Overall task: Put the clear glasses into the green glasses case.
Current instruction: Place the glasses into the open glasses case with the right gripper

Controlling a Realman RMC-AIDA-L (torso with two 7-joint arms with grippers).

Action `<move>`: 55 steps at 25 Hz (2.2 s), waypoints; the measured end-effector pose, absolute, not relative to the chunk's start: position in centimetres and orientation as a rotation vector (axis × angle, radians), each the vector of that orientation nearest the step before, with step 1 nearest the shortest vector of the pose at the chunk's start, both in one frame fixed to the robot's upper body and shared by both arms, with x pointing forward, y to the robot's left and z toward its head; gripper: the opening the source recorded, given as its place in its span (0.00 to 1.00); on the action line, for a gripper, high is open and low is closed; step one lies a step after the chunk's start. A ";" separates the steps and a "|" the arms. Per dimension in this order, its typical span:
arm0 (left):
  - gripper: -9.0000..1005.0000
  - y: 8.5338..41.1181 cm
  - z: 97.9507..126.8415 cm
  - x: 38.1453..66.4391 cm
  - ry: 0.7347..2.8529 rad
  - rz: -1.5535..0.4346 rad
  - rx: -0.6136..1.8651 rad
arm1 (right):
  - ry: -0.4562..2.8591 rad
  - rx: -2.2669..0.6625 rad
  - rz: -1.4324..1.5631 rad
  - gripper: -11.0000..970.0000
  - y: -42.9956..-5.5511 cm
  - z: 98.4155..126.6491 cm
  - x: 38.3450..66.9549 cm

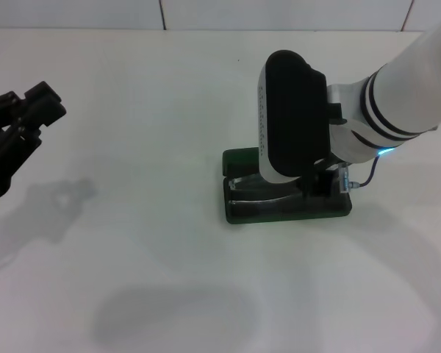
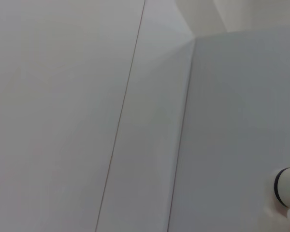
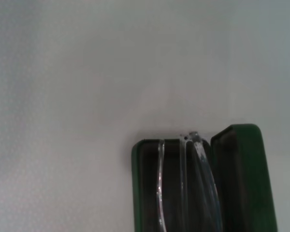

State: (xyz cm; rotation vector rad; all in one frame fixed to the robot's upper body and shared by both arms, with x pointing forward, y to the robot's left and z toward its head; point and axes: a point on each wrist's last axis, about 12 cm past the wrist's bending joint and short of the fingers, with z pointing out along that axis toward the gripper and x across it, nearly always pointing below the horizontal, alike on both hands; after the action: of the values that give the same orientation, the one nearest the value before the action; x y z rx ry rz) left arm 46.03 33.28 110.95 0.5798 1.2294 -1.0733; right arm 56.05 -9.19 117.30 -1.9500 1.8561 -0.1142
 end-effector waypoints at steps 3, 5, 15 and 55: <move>0.15 33.3 110.9 46.1 1.234 -1.071 0.577 | 1.849 -1.949 -0.118 0.09 -9.1 117.1 56.1; 0.15 33.3 110.9 46.1 1.235 -1.071 0.574 | 1.846 -1.951 -0.119 0.09 -9.0 117.0 56.1; 0.15 33.2 110.8 46.1 1.235 -1.074 0.571 | 1.853 -1.949 -0.122 0.10 -9.1 116.8 56.2; 0.15 32.9 110.5 46.1 1.238 -1.077 0.570 | 1.890 -1.925 -0.176 0.12 -9.0 117.1 55.7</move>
State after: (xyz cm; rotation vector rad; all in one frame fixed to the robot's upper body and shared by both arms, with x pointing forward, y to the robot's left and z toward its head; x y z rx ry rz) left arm 46.06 32.90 110.51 0.5702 1.2382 -1.0773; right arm 55.74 -9.00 117.09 -1.9253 1.8901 -0.1760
